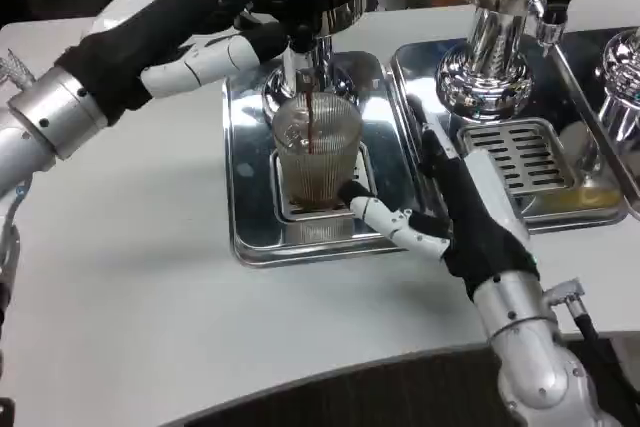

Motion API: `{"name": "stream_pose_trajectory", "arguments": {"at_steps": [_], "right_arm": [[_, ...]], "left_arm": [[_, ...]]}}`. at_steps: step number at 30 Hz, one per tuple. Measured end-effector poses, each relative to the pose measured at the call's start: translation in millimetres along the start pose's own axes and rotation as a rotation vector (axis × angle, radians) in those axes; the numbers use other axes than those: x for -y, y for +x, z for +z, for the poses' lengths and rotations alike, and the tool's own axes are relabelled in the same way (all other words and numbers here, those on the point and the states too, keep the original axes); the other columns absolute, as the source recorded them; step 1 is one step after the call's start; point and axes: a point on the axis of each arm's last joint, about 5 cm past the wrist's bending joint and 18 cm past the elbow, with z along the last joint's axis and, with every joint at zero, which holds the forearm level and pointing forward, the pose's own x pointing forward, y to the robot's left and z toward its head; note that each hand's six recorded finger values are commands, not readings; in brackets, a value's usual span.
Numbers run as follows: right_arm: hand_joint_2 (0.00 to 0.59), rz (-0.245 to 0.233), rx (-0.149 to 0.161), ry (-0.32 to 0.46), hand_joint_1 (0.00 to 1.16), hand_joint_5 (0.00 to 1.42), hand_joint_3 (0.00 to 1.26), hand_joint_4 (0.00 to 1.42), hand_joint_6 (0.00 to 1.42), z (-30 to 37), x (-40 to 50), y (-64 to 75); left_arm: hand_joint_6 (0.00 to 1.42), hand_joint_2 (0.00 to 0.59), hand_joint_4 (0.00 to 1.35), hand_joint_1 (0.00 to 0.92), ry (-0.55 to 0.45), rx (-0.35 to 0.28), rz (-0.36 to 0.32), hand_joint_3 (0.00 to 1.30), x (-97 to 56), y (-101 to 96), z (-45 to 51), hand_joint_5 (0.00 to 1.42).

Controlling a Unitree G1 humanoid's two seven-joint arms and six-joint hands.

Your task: Grasp the cup under the faucet to collect the drink, then remove the cup.

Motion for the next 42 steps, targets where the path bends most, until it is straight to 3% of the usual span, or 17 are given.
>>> {"name": "stream_pose_trajectory", "arguments": {"at_steps": [9,25,33,42], "right_arm": [[0.185,0.038,-0.028,0.014,0.54,0.0,0.0,0.0,0.13,-0.3,-10.3,12.4],[0.185,0.077,-0.037,0.057,0.52,0.0,0.0,0.0,0.08,8.2,-18.0,40.0],[0.183,0.099,-0.071,0.07,0.52,0.0,0.0,0.0,0.08,4.1,-23.2,42.8],[0.18,0.101,-0.065,0.097,0.52,0.0,0.0,0.0,0.08,6.8,-27.4,49.4]], "left_arm": [[0.46,0.085,0.27,0.039,0.0,-0.001,0.001,0.28,-0.4,-0.1,0.2,0.31],[0.47,0.093,0.28,0.054,0.001,-0.003,0.007,0.28,-1.8,-1.2,0.1,0.32],[0.47,0.099,0.28,0.059,0.002,-0.003,0.005,0.28,-2.6,-1.8,0.1,0.32],[0.47,0.107,0.28,0.052,-0.002,-0.002,0.006,0.29,-3.2,-2.2,0.1,0.33]]}}
